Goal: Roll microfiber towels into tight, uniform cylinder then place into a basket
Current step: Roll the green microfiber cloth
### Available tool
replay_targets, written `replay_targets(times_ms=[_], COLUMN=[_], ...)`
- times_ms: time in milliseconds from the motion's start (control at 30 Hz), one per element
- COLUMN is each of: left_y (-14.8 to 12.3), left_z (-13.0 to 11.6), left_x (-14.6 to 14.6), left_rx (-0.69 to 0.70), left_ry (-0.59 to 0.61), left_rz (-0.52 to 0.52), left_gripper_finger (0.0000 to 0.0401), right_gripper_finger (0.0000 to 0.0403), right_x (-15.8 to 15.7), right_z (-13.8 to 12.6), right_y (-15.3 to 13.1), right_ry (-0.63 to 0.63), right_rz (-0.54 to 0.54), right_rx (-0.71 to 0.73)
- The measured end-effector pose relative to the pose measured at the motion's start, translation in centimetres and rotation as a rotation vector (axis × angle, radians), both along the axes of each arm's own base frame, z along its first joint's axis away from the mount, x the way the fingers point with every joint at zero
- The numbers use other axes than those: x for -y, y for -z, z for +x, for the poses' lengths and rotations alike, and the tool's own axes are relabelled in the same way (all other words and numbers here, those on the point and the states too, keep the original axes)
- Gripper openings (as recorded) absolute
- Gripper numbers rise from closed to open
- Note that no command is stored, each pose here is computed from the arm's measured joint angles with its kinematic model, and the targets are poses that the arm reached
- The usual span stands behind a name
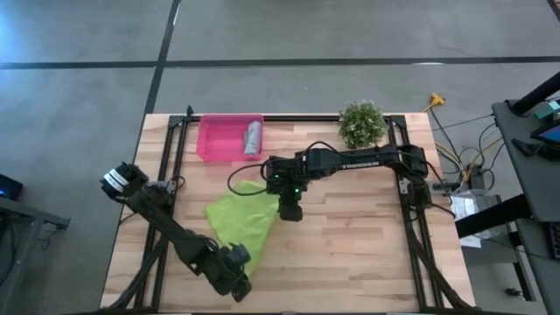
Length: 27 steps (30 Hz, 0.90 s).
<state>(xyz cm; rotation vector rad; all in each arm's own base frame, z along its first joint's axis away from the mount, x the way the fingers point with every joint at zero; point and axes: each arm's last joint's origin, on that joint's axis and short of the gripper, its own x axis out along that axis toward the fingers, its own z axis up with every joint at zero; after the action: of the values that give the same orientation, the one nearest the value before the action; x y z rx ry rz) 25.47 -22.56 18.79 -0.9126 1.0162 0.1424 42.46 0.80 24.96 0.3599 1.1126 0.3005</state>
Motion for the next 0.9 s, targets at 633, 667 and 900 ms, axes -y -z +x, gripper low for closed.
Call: replay_targets(times_ms=[633, 667, 900], left_y=[4.2, 4.4, 4.8], left_z=[2.1, 2.1, 1.6], left_x=[0.4, 0.4, 0.1], left_rx=[-0.013, -0.029, -0.116], left_ry=[-0.082, -0.082, -0.122], left_rz=[0.117, 0.109, 0.111], left_gripper_finger=[0.0196, 0.0196, 0.0171], right_gripper_finger=[0.0009, 0.0009, 0.0009], right_x=[0.2, 0.2, 0.2], right_z=[-0.2, -0.2, -0.3], right_y=[0.4, 0.5, 0.6], right_ry=[0.004, 0.004, 0.009], right_rz=[0.003, 0.003, 0.006], right_rx=[-0.018, -0.021, -0.032])
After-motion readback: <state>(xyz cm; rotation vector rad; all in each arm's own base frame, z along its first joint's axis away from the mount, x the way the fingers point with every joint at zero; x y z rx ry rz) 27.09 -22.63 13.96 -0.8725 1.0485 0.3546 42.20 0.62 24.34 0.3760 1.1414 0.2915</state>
